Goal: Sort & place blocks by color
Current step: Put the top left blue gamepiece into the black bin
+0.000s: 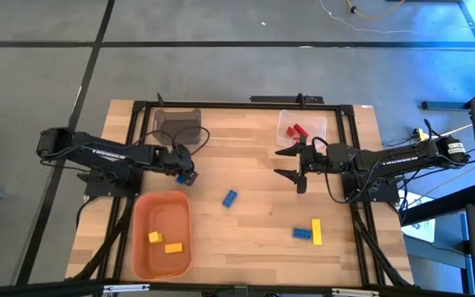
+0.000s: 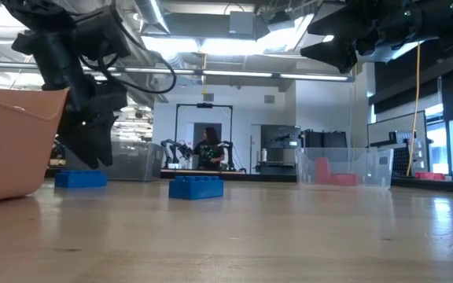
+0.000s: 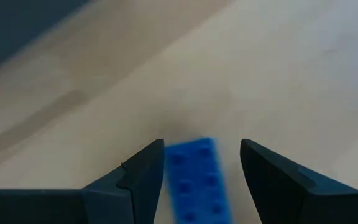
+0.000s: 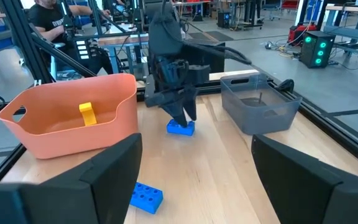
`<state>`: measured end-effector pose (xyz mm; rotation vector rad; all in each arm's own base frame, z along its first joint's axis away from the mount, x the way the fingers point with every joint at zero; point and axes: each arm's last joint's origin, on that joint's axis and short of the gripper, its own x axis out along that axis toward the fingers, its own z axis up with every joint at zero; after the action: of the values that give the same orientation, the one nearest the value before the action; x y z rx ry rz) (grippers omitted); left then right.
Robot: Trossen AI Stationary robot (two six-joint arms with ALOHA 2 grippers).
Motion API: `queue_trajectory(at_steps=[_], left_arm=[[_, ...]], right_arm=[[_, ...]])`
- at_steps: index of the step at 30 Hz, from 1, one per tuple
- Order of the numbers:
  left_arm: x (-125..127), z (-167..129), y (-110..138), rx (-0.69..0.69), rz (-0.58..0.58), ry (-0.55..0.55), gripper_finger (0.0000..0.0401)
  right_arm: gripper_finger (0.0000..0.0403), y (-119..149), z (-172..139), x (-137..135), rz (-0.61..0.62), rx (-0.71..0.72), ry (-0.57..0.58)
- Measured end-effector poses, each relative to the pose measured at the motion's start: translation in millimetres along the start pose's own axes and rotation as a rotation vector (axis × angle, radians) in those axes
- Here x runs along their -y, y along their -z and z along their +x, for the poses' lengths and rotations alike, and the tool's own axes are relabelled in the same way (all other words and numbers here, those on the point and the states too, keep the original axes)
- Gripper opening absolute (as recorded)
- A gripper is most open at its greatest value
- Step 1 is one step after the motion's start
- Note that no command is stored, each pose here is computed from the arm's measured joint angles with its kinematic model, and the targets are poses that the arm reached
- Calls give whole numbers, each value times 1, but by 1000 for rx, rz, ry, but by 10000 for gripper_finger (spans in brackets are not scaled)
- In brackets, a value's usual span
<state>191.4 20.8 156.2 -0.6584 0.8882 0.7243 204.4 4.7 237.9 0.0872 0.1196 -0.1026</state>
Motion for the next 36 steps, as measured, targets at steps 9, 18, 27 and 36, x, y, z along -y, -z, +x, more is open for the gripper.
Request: queue_trajectory(at_steps=[9, 18, 27, 36], left_arm=[[-1, 0, 0, 9, 20, -19, 203], [-3, 2, 3, -26, 36, -54, 203], [3, 18, 6, -67, 80, -40, 203], [3, 24, 9, -99, 102, -58, 203]], right_arm=[[303, 0, 0, 0, 1, -3, 0], [303, 0, 0, 0, -1, -3, 0], [303, 0, 0, 0, 0, -4, 1], [303, 0, 0, 0, -2, -4, 1]])
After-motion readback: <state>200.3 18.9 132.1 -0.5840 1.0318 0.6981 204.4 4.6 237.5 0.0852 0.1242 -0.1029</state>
